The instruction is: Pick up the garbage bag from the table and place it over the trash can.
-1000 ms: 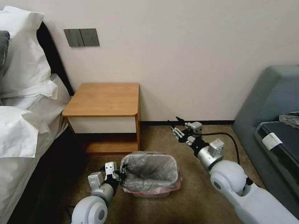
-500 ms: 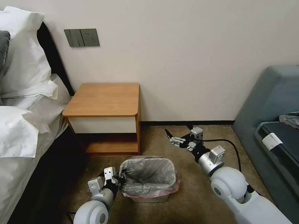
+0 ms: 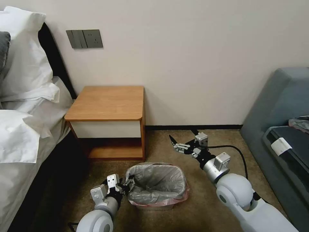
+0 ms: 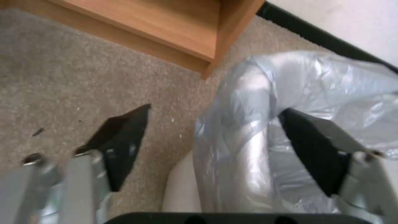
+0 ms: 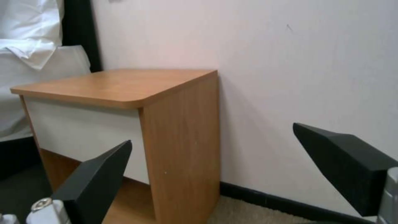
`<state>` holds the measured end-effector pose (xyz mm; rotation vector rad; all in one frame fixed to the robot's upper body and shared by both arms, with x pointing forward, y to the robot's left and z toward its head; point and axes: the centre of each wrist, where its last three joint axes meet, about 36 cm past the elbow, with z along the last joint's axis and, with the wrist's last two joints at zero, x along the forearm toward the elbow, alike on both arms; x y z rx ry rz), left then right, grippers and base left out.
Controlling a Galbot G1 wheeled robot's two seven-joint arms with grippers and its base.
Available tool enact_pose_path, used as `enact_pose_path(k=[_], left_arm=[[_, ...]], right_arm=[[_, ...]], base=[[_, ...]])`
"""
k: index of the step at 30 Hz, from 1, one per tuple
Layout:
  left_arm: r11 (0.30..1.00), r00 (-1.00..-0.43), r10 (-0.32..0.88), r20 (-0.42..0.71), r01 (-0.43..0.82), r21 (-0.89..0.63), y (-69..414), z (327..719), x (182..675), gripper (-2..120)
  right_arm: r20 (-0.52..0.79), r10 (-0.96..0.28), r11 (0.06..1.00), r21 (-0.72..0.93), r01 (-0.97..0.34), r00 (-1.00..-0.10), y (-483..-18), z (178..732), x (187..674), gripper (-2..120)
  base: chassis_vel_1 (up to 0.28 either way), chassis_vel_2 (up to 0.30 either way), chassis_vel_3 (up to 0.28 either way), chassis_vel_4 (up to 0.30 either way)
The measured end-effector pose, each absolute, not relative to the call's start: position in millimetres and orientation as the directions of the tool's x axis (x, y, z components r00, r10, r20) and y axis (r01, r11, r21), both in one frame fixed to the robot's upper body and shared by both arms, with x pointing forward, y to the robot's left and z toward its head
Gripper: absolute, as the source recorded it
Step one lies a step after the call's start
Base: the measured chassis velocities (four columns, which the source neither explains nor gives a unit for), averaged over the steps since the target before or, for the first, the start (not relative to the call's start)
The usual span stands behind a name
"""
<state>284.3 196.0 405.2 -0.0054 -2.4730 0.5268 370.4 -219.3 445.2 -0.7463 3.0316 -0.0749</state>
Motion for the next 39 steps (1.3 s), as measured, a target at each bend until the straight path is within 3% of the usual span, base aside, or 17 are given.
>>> enact_pose_path(k=[5, 7, 9, 10, 11, 15, 23, 39], left_arm=[[0.922, -0.840, 0.105, 0.532, -0.118, -0.368, 195.9, 409.5, 281.5, 99], [0.934, -0.913, 0.062, 0.403, -0.089, -0.347, 197.8, 400.1, 281.2, 99], [0.937, -0.921, 0.056, 0.384, -0.085, -0.338, 198.3, 397.8, 281.3, 100], [0.954, -0.955, 0.031, 0.295, -0.060, -0.294, 200.5, 385.5, 282.7, 100], [0.954, -0.955, 0.031, 0.295, -0.060, -0.294, 200.5, 385.5, 282.7, 100], [0.980, -0.997, 0.016, 0.074, 0.001, -0.198, 213.6, 354.1, 287.4, 100], [0.989, -1.000, 0.012, 0.009, 0.011, -0.150, 228.9, 337.2, 277.3, 100], [0.989, -1.000, 0.018, 0.013, 0.015, -0.150, 229.8, 338.3, 276.2, 100]], right_arm=[[-0.018, -0.452, 0.891, -0.054, -0.450, -0.892, -216.2, 441.0, 366.5, 100], [-0.003, -0.381, 0.921, -0.095, -0.379, -0.925, -207.8, 434.9, 353.5, 100], [0.002, -0.366, 0.925, -0.102, -0.365, -0.930, -206.3, 433.9, 351.1, 100], [0.028, -0.286, 0.948, -0.135, -0.287, -0.958, -197.3, 428.4, 337.5, 100], [0.028, -0.286, 0.948, -0.135, -0.287, -0.958, -197.3, 428.4, 337.5, 100], [0.034, -0.135, 0.982, -0.126, -0.139, -0.990, -176.5, 395.6, 293.6, 100], [-0.038, -0.090, 0.994, -0.065, -0.087, -0.995, -171.2, 369.9, 274.8, 100], [-0.042, -0.091, 0.994, -0.061, -0.088, -0.995, -172.0, 371.2, 275.4, 100]], base=[[0.000, 0.000, 0.000, 0.000], [0.000, 0.000, 0.000, 0.000], [0.000, 0.000, 0.000, 0.000], [0.000, 0.000, 0.000, 0.000], [0.000, 0.000, 0.000, 0.000], [0.000, 0.000, 0.000, 0.000], [0.000, 0.000, 0.000, 0.000], [0.000, 0.000, 0.000, 0.000]])
